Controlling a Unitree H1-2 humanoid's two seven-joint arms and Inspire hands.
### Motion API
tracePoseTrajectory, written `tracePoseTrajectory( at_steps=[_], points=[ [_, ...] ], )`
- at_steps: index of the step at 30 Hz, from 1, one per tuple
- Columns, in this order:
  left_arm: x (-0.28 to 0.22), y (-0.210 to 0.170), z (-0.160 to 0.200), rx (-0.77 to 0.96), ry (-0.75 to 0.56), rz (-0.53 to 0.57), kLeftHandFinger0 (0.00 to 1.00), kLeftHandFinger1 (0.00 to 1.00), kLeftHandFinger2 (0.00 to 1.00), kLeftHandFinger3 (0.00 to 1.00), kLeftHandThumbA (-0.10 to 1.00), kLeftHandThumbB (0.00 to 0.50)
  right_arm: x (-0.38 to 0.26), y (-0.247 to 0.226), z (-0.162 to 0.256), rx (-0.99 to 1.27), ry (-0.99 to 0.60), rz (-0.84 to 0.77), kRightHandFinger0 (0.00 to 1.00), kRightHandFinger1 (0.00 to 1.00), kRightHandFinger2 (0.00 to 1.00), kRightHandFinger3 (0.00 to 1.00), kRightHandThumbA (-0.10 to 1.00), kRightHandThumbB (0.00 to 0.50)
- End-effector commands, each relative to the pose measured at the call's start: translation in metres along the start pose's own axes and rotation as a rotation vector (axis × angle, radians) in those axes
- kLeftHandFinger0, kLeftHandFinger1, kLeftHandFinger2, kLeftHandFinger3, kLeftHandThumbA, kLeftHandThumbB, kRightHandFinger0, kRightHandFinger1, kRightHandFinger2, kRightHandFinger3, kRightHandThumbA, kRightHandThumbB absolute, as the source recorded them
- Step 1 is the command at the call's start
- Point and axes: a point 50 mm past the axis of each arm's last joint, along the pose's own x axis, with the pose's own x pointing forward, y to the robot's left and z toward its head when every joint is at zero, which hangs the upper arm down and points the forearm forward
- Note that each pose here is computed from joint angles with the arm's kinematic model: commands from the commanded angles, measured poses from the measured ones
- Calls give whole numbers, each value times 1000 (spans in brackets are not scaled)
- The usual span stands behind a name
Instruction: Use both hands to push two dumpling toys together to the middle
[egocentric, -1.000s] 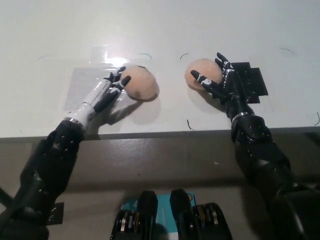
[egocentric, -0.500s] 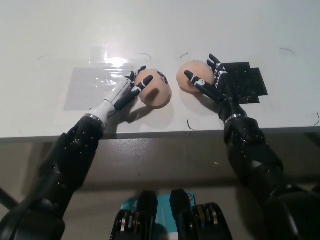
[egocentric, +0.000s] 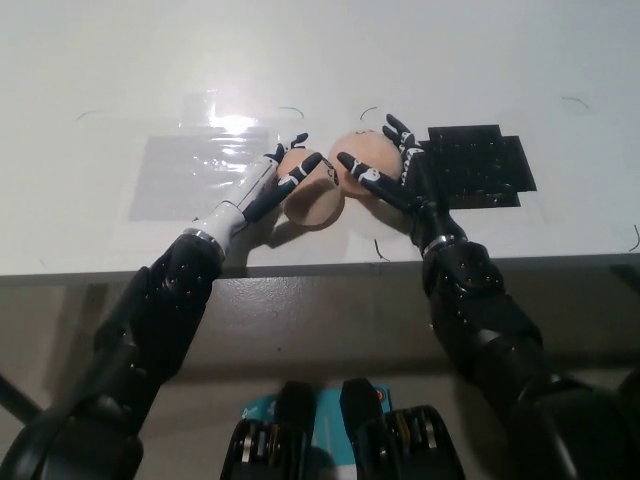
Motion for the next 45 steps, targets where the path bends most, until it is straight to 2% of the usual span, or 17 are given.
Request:
tracePoseTrajectory(
  at_steps=[1, 5, 7, 10, 16, 19, 21, 23, 25, 28, 32, 34, 36, 39, 42, 44, 45],
  points=[
    [15, 2, 23, 36, -70, -13, 1000, 1000, 1000, 1000, 1000, 339, 8, 24, 14, -25, -28, 65, 1000, 1000, 1000, 1000, 1000, 277],
    [16, 2, 24, 43, -73, -16, 1000, 1000, 1000, 1000, 1000, 339, 6, 27, 10, -13, -19, 71, 1000, 1000, 1000, 1000, 1000, 241],
    [16, 4, 23, 44, -72, -18, 1000, 1000, 1000, 1000, 1000, 341, 5, 26, 9, -15, -18, 69, 1000, 1000, 1000, 1000, 1000, 248],
    [14, 7, 22, 45, -76, -13, 1000, 1000, 1000, 1000, 1000, 336, 6, 20, 11, -25, -24, 59, 1000, 1000, 1000, 1000, 1000, 290],
    [11, 21, 18, 72, -78, 0, 1000, 1000, 1000, 1000, 1000, 315, 10, 4, 20, -22, -59, 22, 1000, 1000, 1000, 1000, 1000, 296],
    [8, 38, 17, 84, -86, 26, 1000, 1000, 1000, 1000, 1000, 324, 13, -8, 32, 7, -110, 7, 1000, 1000, 1000, 1000, 1000, 329],
    [6, 53, 17, 102, -94, 47, 1000, 1000, 1000, 1000, 1000, 329, 13, -20, 40, -13, -150, -14, 1000, 1000, 1000, 1000, 1000, 312],
    [5, 63, 19, 106, -105, 72, 1000, 1000, 1000, 1000, 1000, 333, 13, -27, 45, -22, -175, -36, 1000, 1000, 1000, 1000, 1000, 319],
    [0, 80, 19, 114, -117, 107, 1000, 1000, 1000, 1000, 1000, 344, 12, -38, 53, -45, -215, -42, 1000, 1000, 1000, 1000, 1000, 270],
    [-8, 102, 22, 125, -148, 151, 1000, 1000, 1000, 1000, 1000, 348, 9, -50, 61, -56, -262, -35, 1000, 1000, 1000, 1000, 1000, 252],
    [-18, 129, 27, 122, -162, 195, 1000, 1000, 1000, 1000, 1000, 389, 3, -62, 65, -29, -304, -55, 1000, 1000, 1000, 1000, 1000, 219],
    [-23, 141, 28, 124, -167, 210, 1000, 1000, 1000, 1000, 1000, 393, 0, -64, 66, 14, -316, -62, 1000, 1000, 1000, 1000, 1000, 223],
    [-33, 151, 31, 113, -200, 225, 1000, 1000, 1000, 1000, 1000, 346, -6, -69, 67, 29, -334, -60, 1000, 1000, 1000, 1000, 1000, 266],
    [-47, 158, 35, 66, -232, 241, 1000, 1000, 1000, 1000, 1000, 372, -16, -74, 70, 17, -372, -46, 1000, 1000, 1000, 1000, 1000, 291],
    [-65, 162, 40, 33, -257, 251, 1000, 1000, 1000, 1000, 1000, 379, -29, -76, 72, 1, -407, -43, 1000, 1000, 1000, 1000, 1000, 286],
    [-80, 156, 43, 26, -283, 251, 1000, 1000, 1000, 1000, 1000, 367, -45, -78, 72, 5, -426, -35, 1000, 1000, 1000, 1000, 1000, 286],
    [-87, 152, 44, 22, -299, 253, 1000, 1000, 1000, 1000, 1000, 361, -51, -79, 73, 0, -443, -31, 1000, 1000, 1000, 1000, 1000, 255]
  ],
)
